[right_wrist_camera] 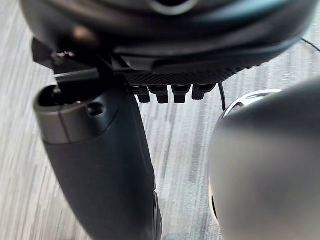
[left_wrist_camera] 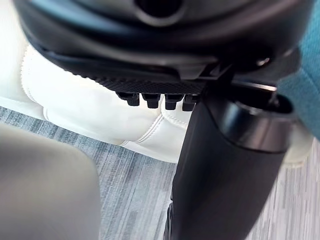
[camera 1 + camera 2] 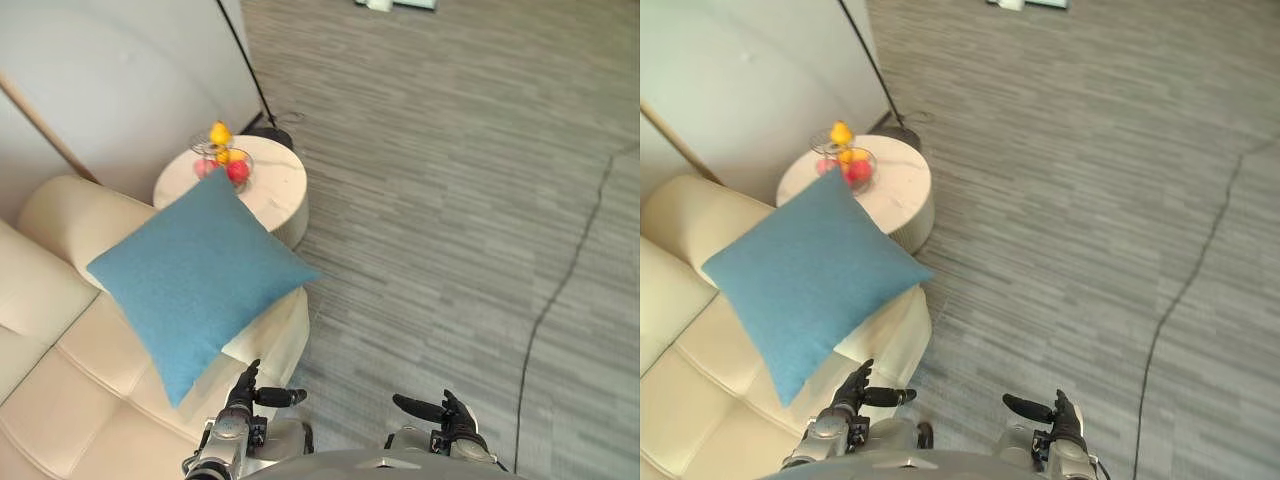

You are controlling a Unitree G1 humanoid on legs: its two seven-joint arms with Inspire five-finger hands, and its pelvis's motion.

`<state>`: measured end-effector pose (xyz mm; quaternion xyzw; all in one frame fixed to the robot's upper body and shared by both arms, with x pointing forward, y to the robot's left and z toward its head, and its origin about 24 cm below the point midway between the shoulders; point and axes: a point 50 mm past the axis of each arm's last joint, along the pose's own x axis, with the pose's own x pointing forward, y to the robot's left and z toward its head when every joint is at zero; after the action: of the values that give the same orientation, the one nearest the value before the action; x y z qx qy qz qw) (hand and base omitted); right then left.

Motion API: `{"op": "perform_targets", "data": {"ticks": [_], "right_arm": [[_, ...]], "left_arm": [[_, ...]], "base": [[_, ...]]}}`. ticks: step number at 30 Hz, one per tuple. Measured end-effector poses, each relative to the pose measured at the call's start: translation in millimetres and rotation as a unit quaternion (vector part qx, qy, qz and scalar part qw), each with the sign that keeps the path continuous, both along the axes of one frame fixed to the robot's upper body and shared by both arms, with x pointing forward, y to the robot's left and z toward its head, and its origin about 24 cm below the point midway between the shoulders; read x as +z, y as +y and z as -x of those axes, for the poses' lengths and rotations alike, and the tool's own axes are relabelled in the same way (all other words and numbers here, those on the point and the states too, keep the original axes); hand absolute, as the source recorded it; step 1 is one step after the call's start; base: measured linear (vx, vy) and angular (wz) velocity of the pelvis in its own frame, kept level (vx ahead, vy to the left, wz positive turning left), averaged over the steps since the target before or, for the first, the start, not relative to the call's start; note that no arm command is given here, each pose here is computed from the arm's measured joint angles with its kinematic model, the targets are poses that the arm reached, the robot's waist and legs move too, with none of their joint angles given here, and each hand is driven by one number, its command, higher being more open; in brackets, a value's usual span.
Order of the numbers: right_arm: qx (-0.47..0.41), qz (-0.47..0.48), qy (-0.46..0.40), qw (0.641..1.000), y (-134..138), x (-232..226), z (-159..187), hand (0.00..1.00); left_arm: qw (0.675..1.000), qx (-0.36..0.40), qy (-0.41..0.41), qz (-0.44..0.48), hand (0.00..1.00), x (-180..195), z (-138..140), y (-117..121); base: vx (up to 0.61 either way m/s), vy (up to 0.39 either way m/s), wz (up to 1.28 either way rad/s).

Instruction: Pick up cushions and gather them together orderly.

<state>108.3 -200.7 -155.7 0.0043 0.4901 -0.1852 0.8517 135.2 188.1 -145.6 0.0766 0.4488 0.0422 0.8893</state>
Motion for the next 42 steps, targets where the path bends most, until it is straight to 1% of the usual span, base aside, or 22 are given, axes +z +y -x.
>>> {"op": "perform_targets", "data": {"ticks": [4, 6, 8, 10, 14, 15, 20, 22, 26, 29, 32, 37, 42], "right_arm": [[0.007, 0.005, -0.022, 1.0, 0.0, 4.5, -8.5, 1.0], [0.005, 0.003, -0.025, 1.0, 1.8, 4.8, -7.3, 1.0], [-0.007, 0.008, -0.023, 1.0, -2.8, 5.1, -5.6, 1.0], [-0.011, 0.007, -0.023, 1.0, -2.4, 5.0, -3.6, 1.0], [-0.025, 0.002, -0.017, 1.0, -1.8, 3.3, 4.5, 1.0], [-0.027, 0.0, -0.017, 1.0, -0.9, 3.0, 5.5, 1.0], [-0.027, -0.003, -0.028, 0.999, 0.4, 4.8, 1.9, 1.0], [-0.029, -0.008, -0.027, 0.999, 2.0, 4.1, 2.8, 1.0], [-0.031, -0.012, -0.017, 0.999, 3.3, 1.7, 7.2, 1.0], [-0.033, -0.017, 0.007, 0.999, 5.0, -3.2, 18.2, 1.0], [-0.03, -0.017, 0.01, 0.999, 5.3, -3.6, 17.7, 1.0], [-0.023, -0.021, 0.012, 0.999, 7.2, -4.4, 16.5, 1.0], [-0.019, -0.025, 0.011, 0.999, 8.7, -4.8, 17.4, 1.0]], "left_arm": [[1.0, 0.026, -0.003, 0.009, 1.0, -0.6, 0.1, -4.5], [0.999, 0.032, -0.012, 0.007, 1.0, 1.5, -4.0, -4.4], [0.999, 0.049, -0.012, 0.02, 1.0, 0.4, -2.0, -9.1], [0.999, 0.045, -0.01, 0.024, 1.0, -0.1, -1.2, -10.4], [0.998, 0.041, -0.026, 0.043, 1.0, 3.0, -8.9, -25.6], [0.997, 0.038, -0.033, 0.052, 1.0, 4.8, -12.1, -30.6], [0.998, 0.02, -0.035, 0.056, 1.0, 5.5, -14.8, -36.6], [0.998, 0.017, -0.034, 0.052, 1.0, 5.3, -15.5, -34.5], [0.999, -0.001, -0.013, 0.034, 1.0, 0.8, -7.8, -26.0], [1.0, 0.003, 0.014, 0.013, 1.0, -4.7, 5.8, -9.8], [1.0, 0.007, 0.03, 0.001, 1.0, -7.2, 13.6, 1.0], [1.0, 0.007, 0.03, -0.003, 1.0, -6.9, 14.2, 3.8], [1.0, 0.009, 0.027, -0.009, 1.0, -5.9, 12.3, 7.2]], "base": [[0.29, -0.212, 0.92], [0.22, -0.346, 1.42], [0.19, -0.361, 0.98], [0.16, -0.384, 0.97], [0.08, -0.248, 1.36], [-0.01, -0.141, 1.32], [-0.02, 0.036, 0.94], [-0.01, 0.174, 0.51], [0.05, 0.163, 0.34], [0.08, 0.123, 0.27], [0.06, 0.076, 0.3], [0.04, 0.046, 0.45], [0.01, -0.096, 0.63]]}}
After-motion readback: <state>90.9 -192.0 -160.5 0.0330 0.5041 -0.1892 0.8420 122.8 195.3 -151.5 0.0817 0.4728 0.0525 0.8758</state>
